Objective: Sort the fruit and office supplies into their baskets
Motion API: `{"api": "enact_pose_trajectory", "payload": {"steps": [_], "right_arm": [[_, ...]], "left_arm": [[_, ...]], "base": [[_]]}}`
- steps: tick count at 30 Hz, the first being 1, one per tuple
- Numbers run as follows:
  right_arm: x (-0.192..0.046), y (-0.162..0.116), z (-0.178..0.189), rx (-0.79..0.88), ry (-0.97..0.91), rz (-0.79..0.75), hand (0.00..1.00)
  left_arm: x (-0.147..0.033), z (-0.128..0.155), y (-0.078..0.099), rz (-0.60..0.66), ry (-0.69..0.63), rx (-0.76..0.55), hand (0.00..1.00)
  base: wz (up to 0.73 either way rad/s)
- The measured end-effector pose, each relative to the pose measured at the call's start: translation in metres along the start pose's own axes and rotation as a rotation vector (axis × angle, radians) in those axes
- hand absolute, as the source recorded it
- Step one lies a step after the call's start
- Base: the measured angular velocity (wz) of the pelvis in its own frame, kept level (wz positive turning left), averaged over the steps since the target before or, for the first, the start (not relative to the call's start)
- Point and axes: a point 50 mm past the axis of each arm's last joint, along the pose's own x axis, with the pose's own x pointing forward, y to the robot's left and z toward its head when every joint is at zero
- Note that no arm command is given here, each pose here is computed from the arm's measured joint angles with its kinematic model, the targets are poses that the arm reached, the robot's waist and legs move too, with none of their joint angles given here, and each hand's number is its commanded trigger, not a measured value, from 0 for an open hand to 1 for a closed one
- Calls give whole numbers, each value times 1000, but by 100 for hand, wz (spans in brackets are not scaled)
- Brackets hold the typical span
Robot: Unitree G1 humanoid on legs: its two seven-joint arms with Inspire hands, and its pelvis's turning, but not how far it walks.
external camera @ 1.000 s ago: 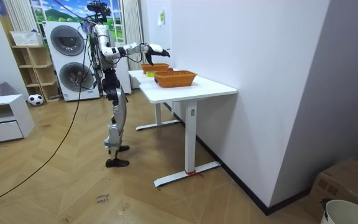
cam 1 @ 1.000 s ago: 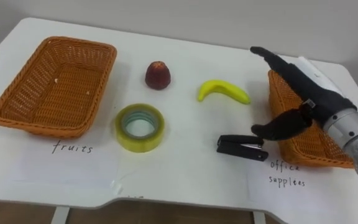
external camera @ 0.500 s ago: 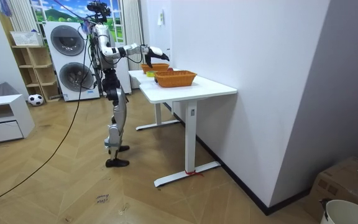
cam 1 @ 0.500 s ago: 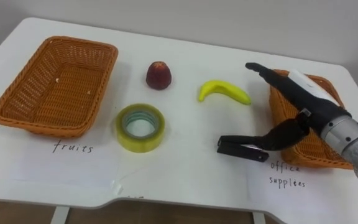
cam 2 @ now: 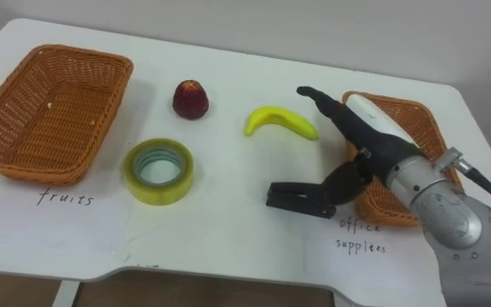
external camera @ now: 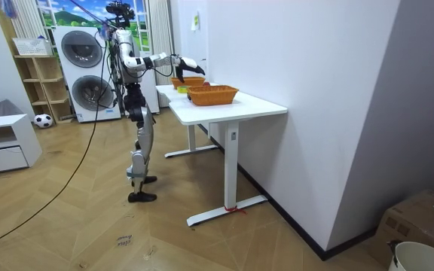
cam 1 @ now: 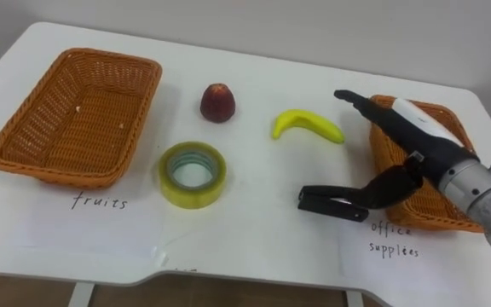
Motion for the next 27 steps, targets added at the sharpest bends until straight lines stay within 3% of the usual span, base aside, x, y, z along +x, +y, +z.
{"api": "enact_pose_trajectory", "payload": {"steps": [27], "right_arm": [[10, 37, 9, -41, -2, 205, 0]], "left_arm": [[4, 18, -1, -13, -50, 61, 0]], "base": [[3]]}}
